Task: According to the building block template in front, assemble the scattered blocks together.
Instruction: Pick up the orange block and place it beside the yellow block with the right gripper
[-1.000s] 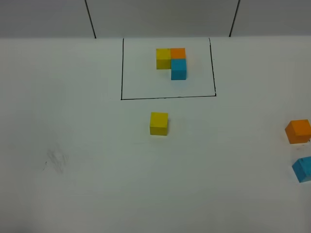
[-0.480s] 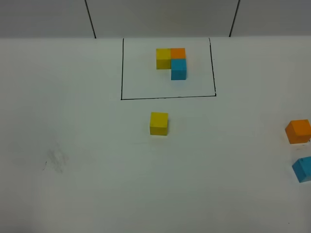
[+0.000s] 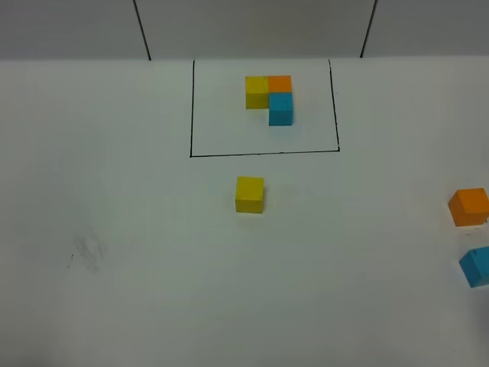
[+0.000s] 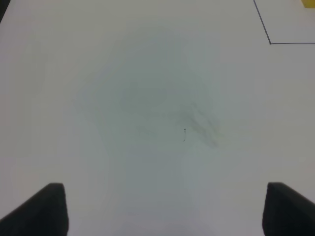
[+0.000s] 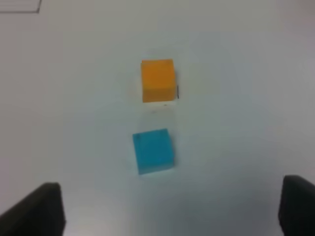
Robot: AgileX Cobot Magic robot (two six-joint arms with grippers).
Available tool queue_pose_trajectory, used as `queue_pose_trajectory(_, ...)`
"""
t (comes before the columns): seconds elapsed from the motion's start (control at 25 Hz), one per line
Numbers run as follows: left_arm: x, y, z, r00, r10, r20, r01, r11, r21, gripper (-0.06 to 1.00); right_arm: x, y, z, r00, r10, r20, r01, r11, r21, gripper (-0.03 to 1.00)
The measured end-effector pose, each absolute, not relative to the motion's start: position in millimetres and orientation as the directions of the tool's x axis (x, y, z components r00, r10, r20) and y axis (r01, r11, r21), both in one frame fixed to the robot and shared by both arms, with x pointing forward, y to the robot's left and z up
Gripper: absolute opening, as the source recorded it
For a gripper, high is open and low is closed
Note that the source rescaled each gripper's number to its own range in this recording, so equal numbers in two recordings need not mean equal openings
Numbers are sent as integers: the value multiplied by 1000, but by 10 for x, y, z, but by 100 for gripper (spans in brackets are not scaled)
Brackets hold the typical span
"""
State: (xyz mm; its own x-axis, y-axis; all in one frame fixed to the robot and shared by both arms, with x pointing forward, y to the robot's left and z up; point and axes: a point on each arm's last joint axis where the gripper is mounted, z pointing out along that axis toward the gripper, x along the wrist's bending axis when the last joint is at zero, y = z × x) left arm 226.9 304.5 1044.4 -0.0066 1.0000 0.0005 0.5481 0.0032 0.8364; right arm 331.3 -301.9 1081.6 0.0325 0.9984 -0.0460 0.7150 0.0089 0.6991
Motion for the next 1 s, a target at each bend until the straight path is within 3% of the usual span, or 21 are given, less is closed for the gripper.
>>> queue_pose_trajectory(0.24,2269,3047,10445,-8,1000,2,547,2,837,68,4188,-3023,10789,12,990,-140,847,65,528,96)
queue_pose_trajectory(0.56,2269,3048,10445,-9,1000,2,547,3,837,68,5046,-3120,10342,17,993,-114,921,29,388,97)
queue_pose_trajectory(1.0,2269,3048,10445,-9,1000,1,547,4,837,68,5407,-3174,9748,-36,996,-87,952,61,300,94)
